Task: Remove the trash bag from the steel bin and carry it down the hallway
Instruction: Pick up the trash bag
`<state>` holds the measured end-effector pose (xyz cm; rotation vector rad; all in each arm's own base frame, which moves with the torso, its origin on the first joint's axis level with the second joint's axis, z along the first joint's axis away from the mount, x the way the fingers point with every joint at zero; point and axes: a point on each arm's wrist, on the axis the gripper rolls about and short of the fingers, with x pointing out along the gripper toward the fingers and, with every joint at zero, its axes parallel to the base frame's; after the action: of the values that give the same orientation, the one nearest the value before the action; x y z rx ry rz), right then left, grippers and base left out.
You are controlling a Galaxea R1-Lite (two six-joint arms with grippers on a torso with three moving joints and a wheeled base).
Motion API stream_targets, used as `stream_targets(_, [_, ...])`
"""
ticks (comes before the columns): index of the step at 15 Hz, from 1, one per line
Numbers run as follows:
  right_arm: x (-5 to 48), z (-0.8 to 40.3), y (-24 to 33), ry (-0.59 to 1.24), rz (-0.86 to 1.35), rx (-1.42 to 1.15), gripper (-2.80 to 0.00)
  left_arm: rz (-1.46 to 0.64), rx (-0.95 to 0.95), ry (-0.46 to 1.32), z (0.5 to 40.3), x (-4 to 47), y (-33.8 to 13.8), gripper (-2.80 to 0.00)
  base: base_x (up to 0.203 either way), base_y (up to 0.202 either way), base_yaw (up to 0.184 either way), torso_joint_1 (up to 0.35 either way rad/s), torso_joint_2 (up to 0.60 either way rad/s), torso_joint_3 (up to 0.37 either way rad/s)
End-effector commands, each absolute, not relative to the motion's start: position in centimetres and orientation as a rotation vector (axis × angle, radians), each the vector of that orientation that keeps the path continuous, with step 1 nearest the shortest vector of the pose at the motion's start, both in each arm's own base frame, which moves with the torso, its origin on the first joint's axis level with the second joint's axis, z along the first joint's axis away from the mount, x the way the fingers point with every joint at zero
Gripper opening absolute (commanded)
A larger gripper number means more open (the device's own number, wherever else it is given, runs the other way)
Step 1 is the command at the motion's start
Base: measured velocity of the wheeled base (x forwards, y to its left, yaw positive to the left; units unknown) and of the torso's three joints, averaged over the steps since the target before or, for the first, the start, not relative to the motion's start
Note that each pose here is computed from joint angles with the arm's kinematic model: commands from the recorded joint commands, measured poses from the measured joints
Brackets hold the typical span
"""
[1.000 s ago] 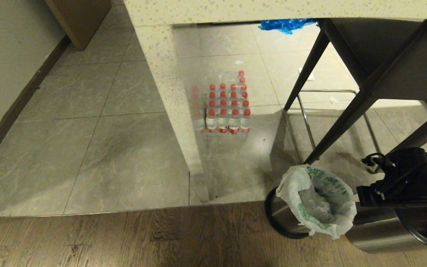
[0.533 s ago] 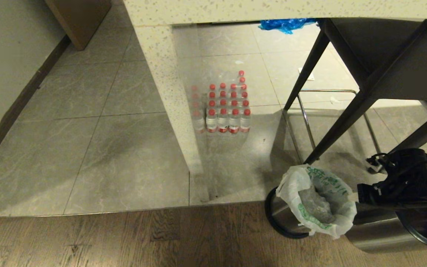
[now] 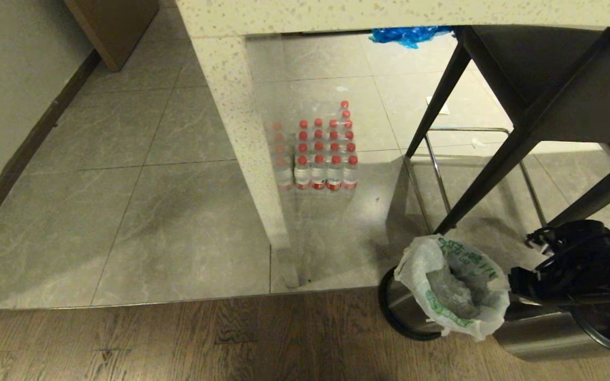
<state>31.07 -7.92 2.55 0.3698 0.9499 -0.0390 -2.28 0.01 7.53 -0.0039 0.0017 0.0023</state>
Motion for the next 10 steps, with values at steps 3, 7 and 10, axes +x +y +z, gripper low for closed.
stream_targets(3, [31.33, 1.59, -8.13, 0.952, 0.041, 0.435, 0.00, 0.003, -0.005, 0.002, 7.51, -2.27, 0.01, -2.80, 0.000, 0.000, 0.000, 0.000, 0.00, 0.000])
stream_targets(7, [31.50, 1.59, -8.31, 0.923, 0.091, 0.490, 0.00, 0.003, -0.005, 0.004, 7.49, -2.26, 0.01, -2.80, 0.000, 0.000, 0.000, 0.000, 0.00, 0.000])
stream_targets(10, [31.70, 1.27, -8.62, 0.911, 0.089, 0.482, 0.00, 0.003, -0.005, 0.005, 7.49, -2.26, 0.01, -2.80, 0.000, 0.000, 0.000, 0.000, 0.00, 0.000])
